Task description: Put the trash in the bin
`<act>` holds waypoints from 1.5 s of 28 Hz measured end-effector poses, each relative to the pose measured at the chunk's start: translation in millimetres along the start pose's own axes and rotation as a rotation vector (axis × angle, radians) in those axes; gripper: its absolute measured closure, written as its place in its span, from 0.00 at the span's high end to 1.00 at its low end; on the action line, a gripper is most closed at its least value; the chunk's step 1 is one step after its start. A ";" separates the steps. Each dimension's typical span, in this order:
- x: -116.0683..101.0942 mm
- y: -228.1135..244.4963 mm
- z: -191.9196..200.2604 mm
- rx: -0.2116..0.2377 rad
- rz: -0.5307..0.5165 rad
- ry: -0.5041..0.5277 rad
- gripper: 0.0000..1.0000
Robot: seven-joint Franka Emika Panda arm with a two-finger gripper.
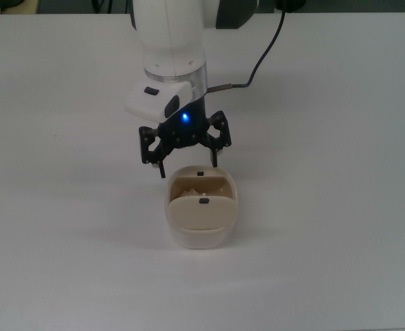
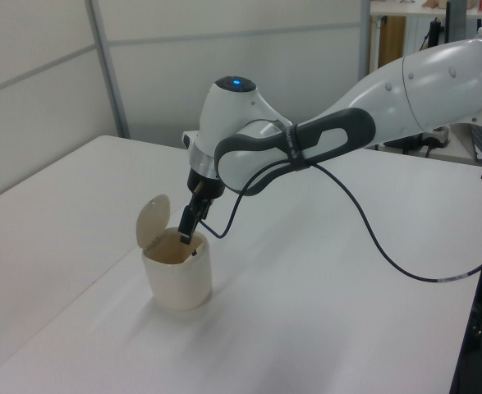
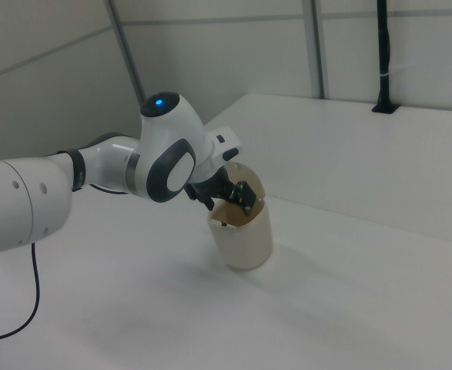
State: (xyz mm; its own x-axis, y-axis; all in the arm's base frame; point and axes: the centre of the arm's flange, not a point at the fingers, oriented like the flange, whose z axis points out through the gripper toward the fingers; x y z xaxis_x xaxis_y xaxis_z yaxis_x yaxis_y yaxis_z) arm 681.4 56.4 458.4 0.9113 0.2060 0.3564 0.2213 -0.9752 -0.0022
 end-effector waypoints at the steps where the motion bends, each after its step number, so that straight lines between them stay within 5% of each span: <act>1: -2.9 3.0 -1.9 0.001 0.007 -0.029 1.00; 10: -28.0 27.7 -41.8 -0.002 0.051 -0.219 1.00; 17: -46.4 36.5 -114.0 -0.018 0.098 -0.286 1.00; 27: -65.6 34.7 -165.8 -0.192 0.264 -0.351 1.00; 38: -68.5 35.0 -166.1 -0.188 0.231 -0.381 1.00; 42: -68.7 36.1 -166.4 -0.155 0.239 -0.379 1.00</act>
State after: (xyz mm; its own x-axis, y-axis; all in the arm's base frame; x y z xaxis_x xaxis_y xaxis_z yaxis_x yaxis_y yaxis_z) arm 569.0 -6.4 589.2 0.9992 -0.0391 -0.0028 -0.0386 -0.9935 0.1074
